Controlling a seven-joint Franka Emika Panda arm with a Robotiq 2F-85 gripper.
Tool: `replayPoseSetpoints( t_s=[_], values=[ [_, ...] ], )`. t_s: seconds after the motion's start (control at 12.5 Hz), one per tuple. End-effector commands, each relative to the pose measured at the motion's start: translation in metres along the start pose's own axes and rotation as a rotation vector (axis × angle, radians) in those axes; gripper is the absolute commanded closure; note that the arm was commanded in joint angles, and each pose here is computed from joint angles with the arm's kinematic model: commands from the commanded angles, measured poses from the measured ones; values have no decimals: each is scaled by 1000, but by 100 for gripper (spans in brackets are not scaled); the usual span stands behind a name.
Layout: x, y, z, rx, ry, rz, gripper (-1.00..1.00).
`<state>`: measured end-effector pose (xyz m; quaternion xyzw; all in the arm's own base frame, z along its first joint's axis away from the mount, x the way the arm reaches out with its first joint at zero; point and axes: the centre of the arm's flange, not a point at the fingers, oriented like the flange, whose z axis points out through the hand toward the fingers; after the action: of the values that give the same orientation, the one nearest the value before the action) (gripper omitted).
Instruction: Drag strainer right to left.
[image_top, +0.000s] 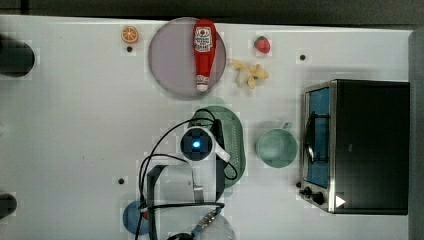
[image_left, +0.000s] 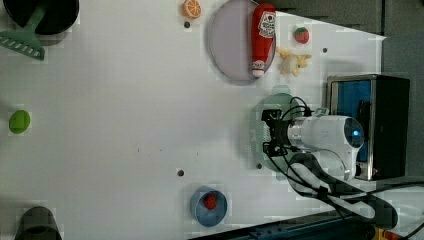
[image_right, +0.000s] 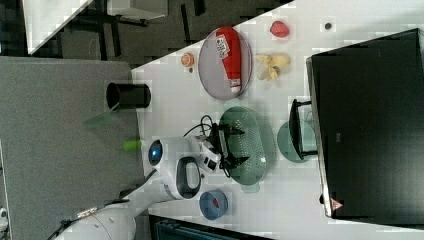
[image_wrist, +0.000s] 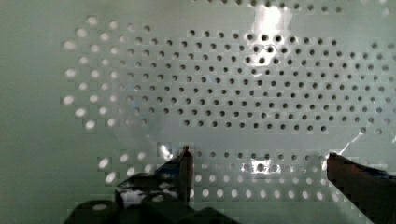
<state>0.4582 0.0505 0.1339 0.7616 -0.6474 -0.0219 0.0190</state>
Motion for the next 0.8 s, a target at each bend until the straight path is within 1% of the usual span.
replayPoseSetpoints(
  t_s=[0.08, 0.48, 0.8],
  values=[
    [-26, -10, -15, 34, -5, 43, -100],
    [-86, -13, -9, 25, -20, 119, -100],
    [-140, -21, -11, 10, -33, 119, -100]
  ],
)
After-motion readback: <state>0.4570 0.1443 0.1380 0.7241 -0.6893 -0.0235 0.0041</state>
